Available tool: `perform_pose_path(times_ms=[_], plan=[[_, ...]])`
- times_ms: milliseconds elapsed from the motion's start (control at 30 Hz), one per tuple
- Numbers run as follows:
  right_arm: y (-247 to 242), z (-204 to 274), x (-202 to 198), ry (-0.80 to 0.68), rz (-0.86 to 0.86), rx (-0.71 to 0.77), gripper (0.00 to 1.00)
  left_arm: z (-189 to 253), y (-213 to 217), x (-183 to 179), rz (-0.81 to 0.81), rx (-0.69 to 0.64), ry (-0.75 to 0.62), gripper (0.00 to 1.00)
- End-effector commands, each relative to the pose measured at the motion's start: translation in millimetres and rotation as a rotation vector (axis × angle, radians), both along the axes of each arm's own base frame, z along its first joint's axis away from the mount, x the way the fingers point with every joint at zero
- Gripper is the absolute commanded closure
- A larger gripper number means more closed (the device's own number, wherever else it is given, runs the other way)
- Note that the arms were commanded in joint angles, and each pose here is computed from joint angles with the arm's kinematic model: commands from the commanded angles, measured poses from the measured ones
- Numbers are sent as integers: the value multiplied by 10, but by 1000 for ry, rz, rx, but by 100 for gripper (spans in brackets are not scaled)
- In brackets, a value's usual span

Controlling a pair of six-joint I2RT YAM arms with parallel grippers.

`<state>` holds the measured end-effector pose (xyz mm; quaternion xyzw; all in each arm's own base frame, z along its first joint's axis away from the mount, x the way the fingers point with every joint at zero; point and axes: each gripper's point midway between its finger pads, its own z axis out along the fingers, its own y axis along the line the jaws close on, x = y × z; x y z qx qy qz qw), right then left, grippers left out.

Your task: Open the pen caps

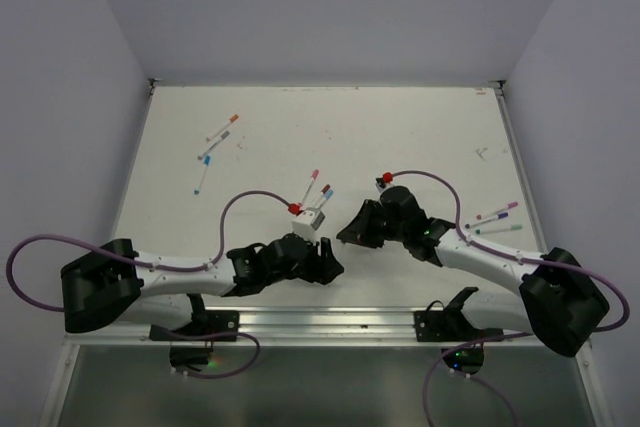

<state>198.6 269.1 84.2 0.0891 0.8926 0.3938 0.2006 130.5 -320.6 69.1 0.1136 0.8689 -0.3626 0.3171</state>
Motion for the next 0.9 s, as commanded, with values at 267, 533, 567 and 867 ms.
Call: perform_pose_path(times_ms=[267, 533, 567, 867], plan=[[149, 275, 7, -85, 37, 107, 100, 289, -344, -66, -122, -178, -26, 100], [330, 749, 256, -279, 91, 164, 100, 827, -397, -651, -392, -580, 45, 100], [361, 805, 285, -292, 95, 172, 100, 998, -377, -700, -419, -656, 21, 100], [500, 967, 400, -308, 113, 269, 100, 1154, 14, -924, -436, -812, 41, 100]])
